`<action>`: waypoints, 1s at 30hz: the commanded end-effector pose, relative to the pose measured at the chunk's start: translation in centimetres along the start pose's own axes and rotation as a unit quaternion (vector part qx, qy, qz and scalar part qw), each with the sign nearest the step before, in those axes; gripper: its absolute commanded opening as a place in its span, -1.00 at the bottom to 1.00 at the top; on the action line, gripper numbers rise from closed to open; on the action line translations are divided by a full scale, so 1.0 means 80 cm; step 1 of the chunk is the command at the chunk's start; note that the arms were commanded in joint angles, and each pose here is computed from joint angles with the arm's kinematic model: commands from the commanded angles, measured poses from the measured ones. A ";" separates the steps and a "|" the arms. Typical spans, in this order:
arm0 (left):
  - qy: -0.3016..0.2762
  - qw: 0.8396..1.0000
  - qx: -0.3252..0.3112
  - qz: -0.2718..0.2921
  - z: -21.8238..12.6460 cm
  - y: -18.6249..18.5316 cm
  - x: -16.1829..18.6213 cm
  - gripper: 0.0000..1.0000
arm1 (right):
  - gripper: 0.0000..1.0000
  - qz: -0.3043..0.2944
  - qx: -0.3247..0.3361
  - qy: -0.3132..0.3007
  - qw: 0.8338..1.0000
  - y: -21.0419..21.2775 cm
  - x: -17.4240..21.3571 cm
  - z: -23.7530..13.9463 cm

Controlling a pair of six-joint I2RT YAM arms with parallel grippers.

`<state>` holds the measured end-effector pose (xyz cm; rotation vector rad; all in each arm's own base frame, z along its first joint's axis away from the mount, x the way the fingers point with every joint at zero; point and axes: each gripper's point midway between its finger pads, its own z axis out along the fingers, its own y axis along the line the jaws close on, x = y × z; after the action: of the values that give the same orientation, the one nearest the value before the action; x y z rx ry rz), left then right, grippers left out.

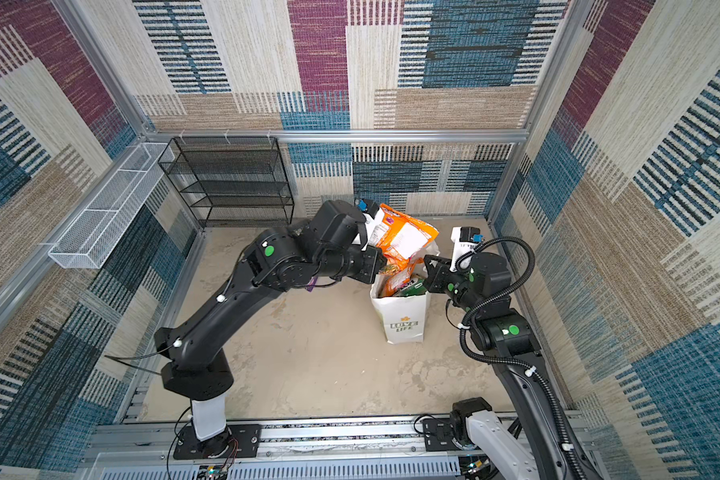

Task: Place the snacks into the paper bag
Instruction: 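Carry the orange packet with the left gripper over the bag opening, then lower the orange packet into the bag and open the left gripper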

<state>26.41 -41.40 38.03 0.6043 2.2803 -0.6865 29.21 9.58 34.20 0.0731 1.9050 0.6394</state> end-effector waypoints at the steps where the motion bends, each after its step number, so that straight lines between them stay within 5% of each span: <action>1: 0.009 0.999 -0.031 0.020 0.023 0.010 0.003 -1.00 | -0.99 -0.001 -0.001 -0.013 1.000 0.004 -0.009 -0.006; 14: 0.053 0.995 -0.080 0.041 0.089 0.015 0.044 -0.98 | -0.99 -0.007 0.009 -0.017 1.000 0.000 -0.010 -0.010; 25: 0.039 0.996 -0.055 0.055 0.074 -0.016 0.042 0.11 | -0.98 -0.006 0.007 -0.017 1.000 0.000 -0.008 -0.011; 30: 0.021 0.998 -0.009 0.056 0.047 -0.041 0.028 0.41 | -0.98 -0.007 0.007 -0.018 1.000 0.001 -0.009 -0.012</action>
<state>25.57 -45.28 33.16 0.6892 2.3173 -0.5267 28.63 9.03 34.24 0.0904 1.9044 0.6147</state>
